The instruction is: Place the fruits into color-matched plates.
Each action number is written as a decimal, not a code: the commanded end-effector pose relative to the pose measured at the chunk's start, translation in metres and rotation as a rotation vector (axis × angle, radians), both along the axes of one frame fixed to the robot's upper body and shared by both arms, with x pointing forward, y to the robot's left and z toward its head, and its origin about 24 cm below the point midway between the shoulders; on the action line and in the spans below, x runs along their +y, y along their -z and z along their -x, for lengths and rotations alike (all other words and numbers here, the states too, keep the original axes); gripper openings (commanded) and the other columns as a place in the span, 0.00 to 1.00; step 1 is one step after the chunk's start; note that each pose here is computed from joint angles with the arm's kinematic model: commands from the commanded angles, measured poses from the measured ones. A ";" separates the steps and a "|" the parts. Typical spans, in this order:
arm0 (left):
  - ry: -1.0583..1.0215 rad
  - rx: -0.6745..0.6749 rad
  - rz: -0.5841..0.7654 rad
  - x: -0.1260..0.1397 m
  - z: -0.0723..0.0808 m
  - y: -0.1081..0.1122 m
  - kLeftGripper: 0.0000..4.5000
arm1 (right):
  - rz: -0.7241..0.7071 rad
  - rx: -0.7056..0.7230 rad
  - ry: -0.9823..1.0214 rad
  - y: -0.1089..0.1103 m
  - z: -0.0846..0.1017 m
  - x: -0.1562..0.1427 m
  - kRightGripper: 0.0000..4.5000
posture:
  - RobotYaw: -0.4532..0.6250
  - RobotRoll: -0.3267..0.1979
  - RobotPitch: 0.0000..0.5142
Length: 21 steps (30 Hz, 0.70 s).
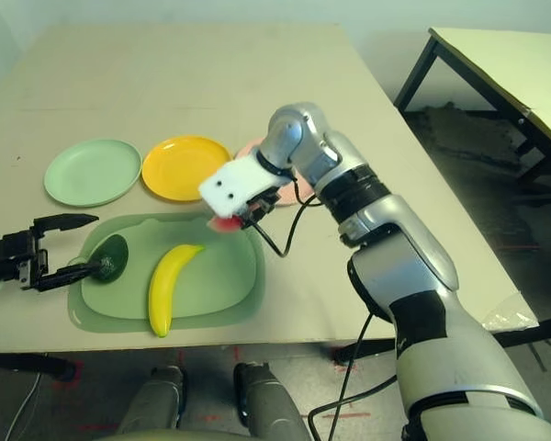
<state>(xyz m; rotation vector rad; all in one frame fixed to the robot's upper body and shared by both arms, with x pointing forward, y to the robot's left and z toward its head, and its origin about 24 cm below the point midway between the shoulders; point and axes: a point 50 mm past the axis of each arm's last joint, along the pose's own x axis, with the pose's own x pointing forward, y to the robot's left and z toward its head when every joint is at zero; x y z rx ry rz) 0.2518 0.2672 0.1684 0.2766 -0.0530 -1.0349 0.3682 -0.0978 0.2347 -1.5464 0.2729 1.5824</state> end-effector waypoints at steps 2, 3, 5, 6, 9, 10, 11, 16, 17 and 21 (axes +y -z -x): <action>-0.034 -0.012 0.006 -0.005 -0.003 -0.010 1.00 | -0.027 -0.076 0.148 0.000 -0.017 -0.017 0.47 | 0.50 0.62 0.30; -0.046 -0.018 0.004 -0.004 -0.004 -0.012 1.00 | -0.028 -0.106 0.197 0.003 -0.022 -0.022 0.47 | 0.51 0.62 0.30; -0.073 -0.026 0.006 0.000 -0.004 -0.017 1.00 | -0.031 -0.166 0.282 0.009 -0.029 -0.030 0.47 | 0.51 0.62 0.30; -0.083 -0.028 0.007 0.001 -0.004 -0.018 1.00 | -0.032 -0.186 0.308 0.011 -0.031 -0.033 0.47 | 0.52 0.62 0.30; -0.148 -0.011 -0.039 0.008 -0.005 -0.017 1.00 | -0.035 -0.247 0.403 0.021 -0.038 -0.043 0.47 | 0.53 0.62 0.30; -0.170 -0.008 -0.041 0.010 -0.006 -0.018 1.00 | -0.037 -0.259 0.427 0.024 -0.039 -0.045 0.47 | 0.53 0.62 0.31; -0.183 -0.008 -0.038 0.011 -0.007 -0.019 1.00 | -0.039 -0.265 0.440 0.026 -0.040 -0.046 0.47 | 0.54 0.62 0.31; -0.256 -0.022 -0.053 0.015 -0.009 -0.024 1.00 | -0.037 -0.311 0.520 0.041 -0.043 -0.055 0.47 | 0.56 0.62 0.31; -0.259 -0.022 -0.054 0.015 -0.009 -0.024 1.00 | -0.034 -0.312 0.531 0.043 -0.043 -0.056 0.47 | 0.56 0.62 0.31; -0.265 -0.025 -0.060 0.016 -0.006 -0.025 1.00 | -0.016 -0.317 0.553 0.051 -0.043 -0.059 0.47 | 0.57 0.62 0.31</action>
